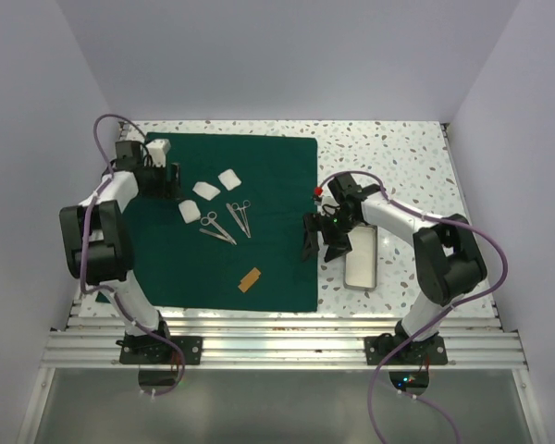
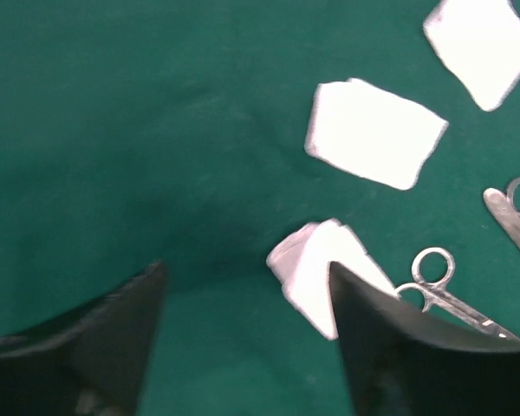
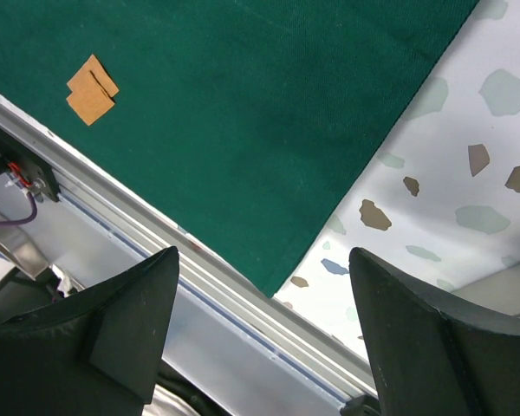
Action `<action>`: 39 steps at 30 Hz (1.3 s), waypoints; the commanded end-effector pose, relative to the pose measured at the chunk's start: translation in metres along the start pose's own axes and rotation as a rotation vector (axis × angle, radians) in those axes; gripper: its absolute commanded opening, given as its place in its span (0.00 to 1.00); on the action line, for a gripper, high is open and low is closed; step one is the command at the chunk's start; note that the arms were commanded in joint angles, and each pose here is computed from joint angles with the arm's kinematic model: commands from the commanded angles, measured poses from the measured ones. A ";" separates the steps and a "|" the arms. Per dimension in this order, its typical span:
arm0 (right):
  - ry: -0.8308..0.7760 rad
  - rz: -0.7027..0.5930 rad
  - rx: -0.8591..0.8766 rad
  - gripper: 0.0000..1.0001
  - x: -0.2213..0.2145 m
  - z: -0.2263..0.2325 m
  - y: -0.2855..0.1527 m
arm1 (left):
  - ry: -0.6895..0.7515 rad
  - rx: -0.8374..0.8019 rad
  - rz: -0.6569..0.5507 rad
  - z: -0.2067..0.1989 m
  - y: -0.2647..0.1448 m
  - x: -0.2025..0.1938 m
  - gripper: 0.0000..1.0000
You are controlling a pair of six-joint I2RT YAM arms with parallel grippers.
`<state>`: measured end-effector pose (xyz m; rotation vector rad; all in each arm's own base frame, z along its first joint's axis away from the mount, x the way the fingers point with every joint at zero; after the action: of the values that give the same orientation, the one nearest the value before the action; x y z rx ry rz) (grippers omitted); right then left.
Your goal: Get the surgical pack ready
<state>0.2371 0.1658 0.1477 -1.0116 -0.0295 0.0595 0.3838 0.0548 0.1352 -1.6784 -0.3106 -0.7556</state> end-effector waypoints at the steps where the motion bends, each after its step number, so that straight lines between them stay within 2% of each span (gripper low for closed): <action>1: -0.033 -0.023 0.016 0.83 0.004 0.007 -0.006 | -0.073 0.238 -0.116 0.002 -0.039 0.018 0.84; 3: -0.035 -0.023 0.018 0.83 0.003 0.007 -0.006 | -0.096 0.283 -0.148 -0.006 -0.058 0.013 0.91; 4: -0.037 -0.029 0.021 0.82 0.003 0.007 -0.007 | -0.161 0.342 -0.142 -0.007 -0.063 0.010 1.00; 7: -0.040 -0.037 0.028 0.83 0.001 0.007 -0.009 | -0.228 0.422 -0.133 -0.025 -0.080 0.003 1.00; 9: -0.043 -0.042 0.034 0.83 0.000 0.008 -0.009 | -0.171 0.471 -0.166 -0.051 -0.091 0.009 1.00; 11: -0.043 -0.047 0.037 0.82 -0.001 0.008 -0.011 | -0.165 0.528 -0.134 -0.062 -0.097 0.006 1.00; 13: -0.042 -0.045 0.042 0.83 -0.002 0.008 -0.011 | -0.173 0.450 -0.100 -0.073 -0.097 0.001 1.00; 17: -0.049 -0.062 0.050 0.83 -0.003 0.010 -0.015 | -0.162 0.330 -0.131 -0.094 -0.096 0.000 1.00; 19: -0.051 -0.062 0.048 0.83 -0.004 0.010 -0.015 | -0.193 0.346 -0.148 -0.100 -0.092 0.000 1.00; 21: -0.055 -0.069 0.050 0.83 -0.005 0.010 -0.016 | -0.218 0.360 -0.078 -0.113 -0.079 -0.003 1.00; 22: -0.054 -0.071 0.049 0.83 -0.005 0.010 -0.016 | -0.226 0.446 -0.061 -0.113 -0.076 -0.001 1.00; 25: -0.055 -0.078 0.042 0.83 -0.007 0.008 -0.017 | -0.226 0.536 0.018 -0.132 -0.058 -0.002 0.92; 26: -0.055 -0.076 0.039 0.83 -0.008 0.008 -0.016 | -0.222 0.541 0.052 -0.140 -0.047 -0.005 0.86; 28: -0.054 -0.073 0.035 0.83 -0.010 0.007 -0.016 | -0.263 0.580 0.050 -0.146 -0.041 -0.001 0.80; 33: -0.051 -0.068 0.024 0.83 -0.013 0.004 -0.016 | -0.252 0.686 0.111 -0.156 -0.012 0.001 0.76; 39: -0.050 -0.060 0.018 0.83 -0.013 0.003 -0.015 | -0.251 0.717 0.159 -0.156 0.017 0.008 0.70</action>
<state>0.2264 0.1606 0.1530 -0.9996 -0.0558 0.0443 0.3416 -0.0986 0.1341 -1.1564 -0.4774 -0.2897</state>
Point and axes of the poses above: each gripper's point midway between its finger pads, its own y axis out along the fingers, its own z axis along the line the jaws close on, x = y × z, the point moved 10 cm from there along -y, back along the fingers, and after that the axes turned 8 degrees about y, right-handed, at the moved point
